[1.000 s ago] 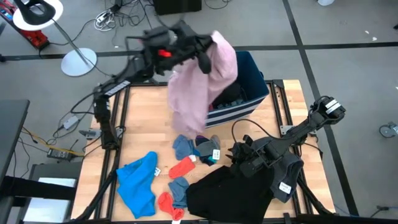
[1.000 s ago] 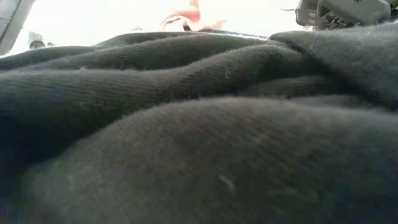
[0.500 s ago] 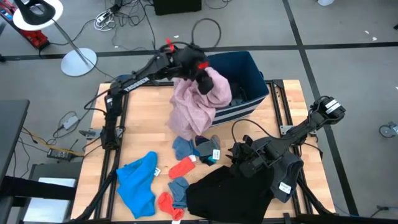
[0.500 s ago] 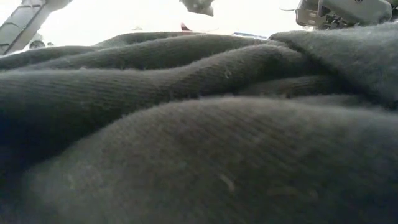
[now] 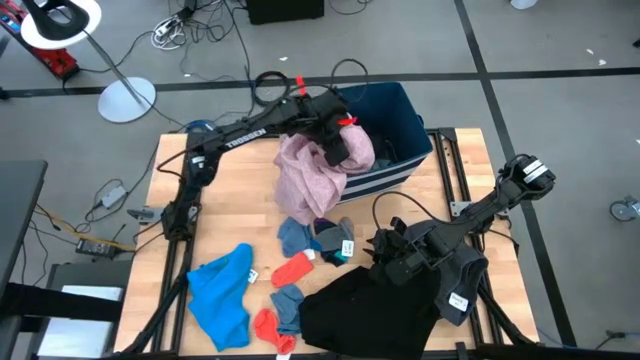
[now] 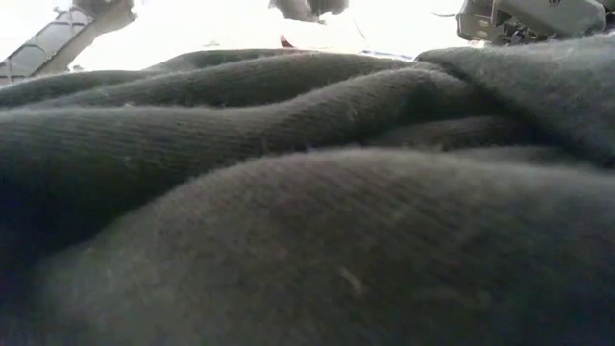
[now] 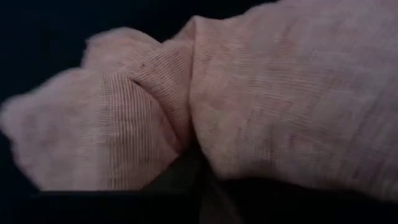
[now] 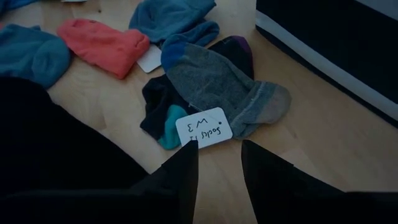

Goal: Sort clothes
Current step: Put the pink shirt in the blue laundry bin organizer

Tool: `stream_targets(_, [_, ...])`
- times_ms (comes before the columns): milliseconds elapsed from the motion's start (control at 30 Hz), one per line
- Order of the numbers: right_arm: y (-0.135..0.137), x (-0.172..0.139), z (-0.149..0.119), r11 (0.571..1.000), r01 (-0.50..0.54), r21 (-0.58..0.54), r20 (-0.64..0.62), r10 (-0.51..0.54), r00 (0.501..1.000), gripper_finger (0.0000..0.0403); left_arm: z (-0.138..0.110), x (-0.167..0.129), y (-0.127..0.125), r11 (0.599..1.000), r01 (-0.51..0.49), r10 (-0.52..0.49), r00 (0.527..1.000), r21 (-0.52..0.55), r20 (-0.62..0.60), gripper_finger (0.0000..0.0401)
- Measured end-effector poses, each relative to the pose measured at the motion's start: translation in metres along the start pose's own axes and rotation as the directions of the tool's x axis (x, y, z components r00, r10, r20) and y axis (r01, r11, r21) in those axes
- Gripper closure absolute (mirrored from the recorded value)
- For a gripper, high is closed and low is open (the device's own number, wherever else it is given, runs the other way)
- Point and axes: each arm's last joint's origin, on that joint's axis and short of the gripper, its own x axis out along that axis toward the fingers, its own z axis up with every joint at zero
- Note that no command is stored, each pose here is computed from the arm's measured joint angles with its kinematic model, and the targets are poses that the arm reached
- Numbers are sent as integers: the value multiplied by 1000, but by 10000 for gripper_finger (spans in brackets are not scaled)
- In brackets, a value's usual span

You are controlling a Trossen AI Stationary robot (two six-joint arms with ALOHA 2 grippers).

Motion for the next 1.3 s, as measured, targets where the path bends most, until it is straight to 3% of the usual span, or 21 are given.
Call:
stream_targets(133, [0, 0, 0, 1000, 1, -1, -1, -1, 1000, 280, -2, 17, -3, 999, 52, -51, 998, 1, -39, 254])
stream_targets(300, [0, 0, 0, 1000, 0, -5, 0, 0, 1000, 282, -6, 28, -3, 1000, -12, 11, 997, -18, -72, 217])
stream_targets(400, [0, 0, 0, 1000, -2, -3, 2, 2, 1000, 282, -11, 38, -2, 996, -69, 64, 994, -61, -89, 214])
stream_targets(900, [0, 0, 0, 1000, 0, -6, 0, 0, 1000, 286, -40, 82, -6, 998, -28, 18, 983, -55, -182, 224])
stream_targets(1033, [0, 0, 0, 1000, 1, -6, 0, -1, 1000, 285, -31, 68, -5, 999, -20, 14, 987, -37, -160, 224])
stream_targets(1300, [0, 0, 0, 1000, 0, -6, 1, 0, 1000, 285, -1, 2, -1, 999, -7, 5, 999, -35, -35, 224])
